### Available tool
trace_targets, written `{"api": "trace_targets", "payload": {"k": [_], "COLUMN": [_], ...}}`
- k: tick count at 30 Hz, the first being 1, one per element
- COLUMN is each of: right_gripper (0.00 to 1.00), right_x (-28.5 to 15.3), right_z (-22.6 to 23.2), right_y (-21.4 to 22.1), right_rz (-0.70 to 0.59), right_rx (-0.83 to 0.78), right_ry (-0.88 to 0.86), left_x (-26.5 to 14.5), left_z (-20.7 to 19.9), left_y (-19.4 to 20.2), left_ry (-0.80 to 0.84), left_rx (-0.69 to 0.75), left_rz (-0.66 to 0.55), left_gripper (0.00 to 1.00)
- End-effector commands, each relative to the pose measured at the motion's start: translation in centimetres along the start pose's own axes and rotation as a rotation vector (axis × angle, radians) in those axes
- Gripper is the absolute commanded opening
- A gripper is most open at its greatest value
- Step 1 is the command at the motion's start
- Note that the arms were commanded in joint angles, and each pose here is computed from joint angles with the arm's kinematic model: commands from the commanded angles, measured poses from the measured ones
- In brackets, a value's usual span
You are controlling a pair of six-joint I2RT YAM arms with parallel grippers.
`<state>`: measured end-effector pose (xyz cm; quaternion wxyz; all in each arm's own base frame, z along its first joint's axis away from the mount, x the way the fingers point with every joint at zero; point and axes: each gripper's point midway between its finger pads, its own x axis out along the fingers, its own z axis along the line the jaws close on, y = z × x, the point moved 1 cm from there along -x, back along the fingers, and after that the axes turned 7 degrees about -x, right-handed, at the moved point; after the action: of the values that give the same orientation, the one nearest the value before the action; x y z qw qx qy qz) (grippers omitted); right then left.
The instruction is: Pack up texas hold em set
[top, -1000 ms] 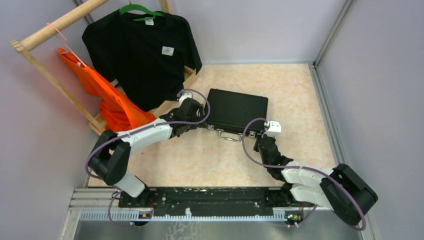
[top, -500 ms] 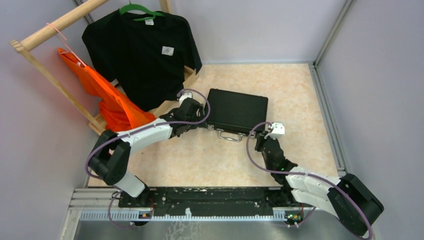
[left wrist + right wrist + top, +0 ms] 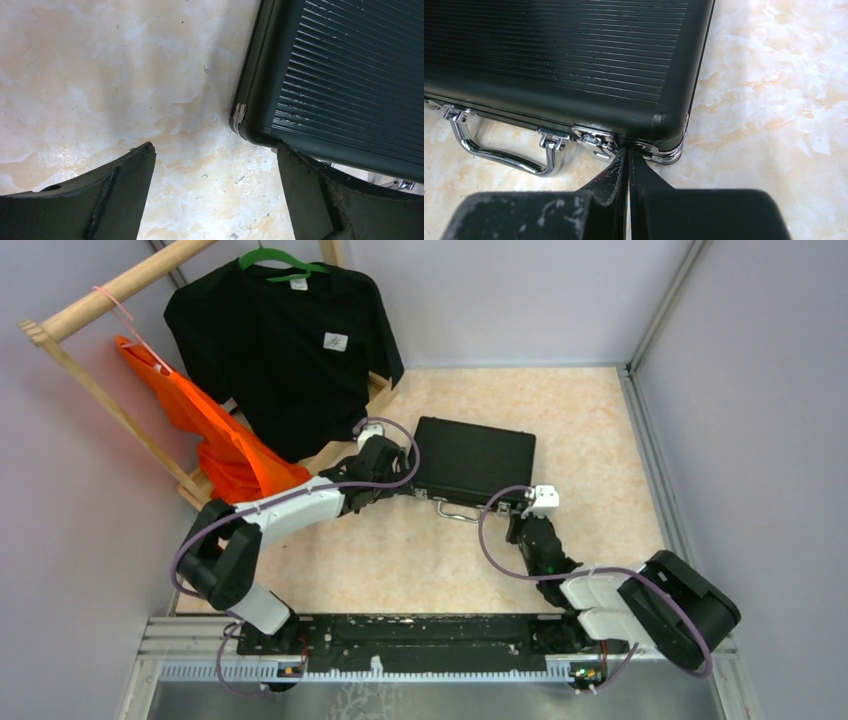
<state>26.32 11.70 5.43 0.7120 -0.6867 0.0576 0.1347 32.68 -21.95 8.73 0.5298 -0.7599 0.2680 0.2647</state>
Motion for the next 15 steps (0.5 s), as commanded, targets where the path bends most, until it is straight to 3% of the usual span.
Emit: {"api": "trace_targets", "payload": {"k": [1, 15], "right_gripper": [0.00, 0.00], "right_x": [0.1, -3.1], "right_z": [3.1, 9.4], "right_y": [-3.4, -6.5], "right_rz": [-0.122, -0.152], "right_rx": [0.053, 0.072], "right_ry": [-0.167, -0.560], "left_x": [0.5, 0.3], "left_z": [-0.3, -0.2], "left_y": [0.0, -0.2], "left_ry": [0.003, -0.005], "left_rx": [0.005, 0.005], "left_rz": [0.006, -0.003], "left_gripper": [0.96, 0.96]}}
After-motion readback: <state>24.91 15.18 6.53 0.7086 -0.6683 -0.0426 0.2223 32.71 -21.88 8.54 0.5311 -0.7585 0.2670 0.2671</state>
